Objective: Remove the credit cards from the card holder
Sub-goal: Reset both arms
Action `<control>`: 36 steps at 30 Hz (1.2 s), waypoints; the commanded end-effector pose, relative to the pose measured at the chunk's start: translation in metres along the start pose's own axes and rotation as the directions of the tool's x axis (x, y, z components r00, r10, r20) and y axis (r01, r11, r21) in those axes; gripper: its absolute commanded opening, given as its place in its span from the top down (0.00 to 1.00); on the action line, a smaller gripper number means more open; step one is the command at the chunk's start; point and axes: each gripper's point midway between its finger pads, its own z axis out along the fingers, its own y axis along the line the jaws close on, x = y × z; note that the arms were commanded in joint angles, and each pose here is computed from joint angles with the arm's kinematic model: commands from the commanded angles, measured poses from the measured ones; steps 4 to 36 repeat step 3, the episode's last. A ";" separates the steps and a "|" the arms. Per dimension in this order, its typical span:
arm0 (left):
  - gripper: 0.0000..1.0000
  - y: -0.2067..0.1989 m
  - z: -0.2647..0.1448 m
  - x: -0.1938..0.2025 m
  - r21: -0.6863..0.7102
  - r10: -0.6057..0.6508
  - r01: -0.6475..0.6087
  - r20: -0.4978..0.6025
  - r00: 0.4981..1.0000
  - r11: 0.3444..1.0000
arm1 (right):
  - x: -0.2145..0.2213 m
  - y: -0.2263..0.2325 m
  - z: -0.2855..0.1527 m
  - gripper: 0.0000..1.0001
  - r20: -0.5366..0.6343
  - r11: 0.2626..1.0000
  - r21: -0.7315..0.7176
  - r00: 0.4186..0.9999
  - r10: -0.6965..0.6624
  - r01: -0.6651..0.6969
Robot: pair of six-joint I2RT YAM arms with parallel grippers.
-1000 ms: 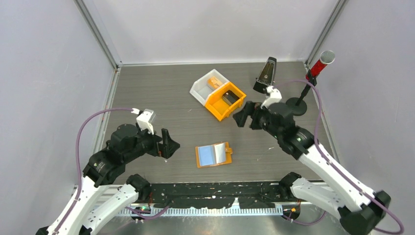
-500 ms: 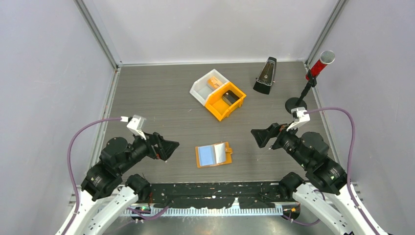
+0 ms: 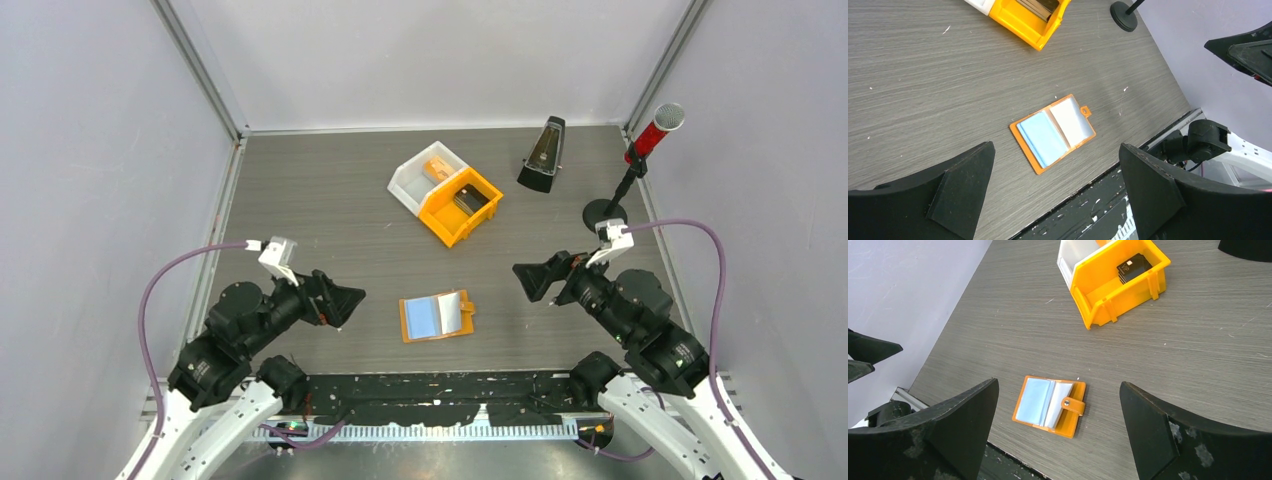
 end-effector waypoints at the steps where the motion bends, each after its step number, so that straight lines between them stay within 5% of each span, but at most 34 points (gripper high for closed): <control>1: 0.01 -0.002 0.001 -0.014 0.007 0.006 -0.007 0.064 0.998 1.000 | -0.010 0.008 0.000 0.01 0.025 1.000 -0.022 0.999 0.021 -0.021; 36: 0.01 -0.002 0.001 -0.014 0.008 0.007 -0.008 0.065 0.998 1.000 | -0.011 0.009 0.000 0.01 0.024 0.999 -0.026 0.999 0.027 -0.027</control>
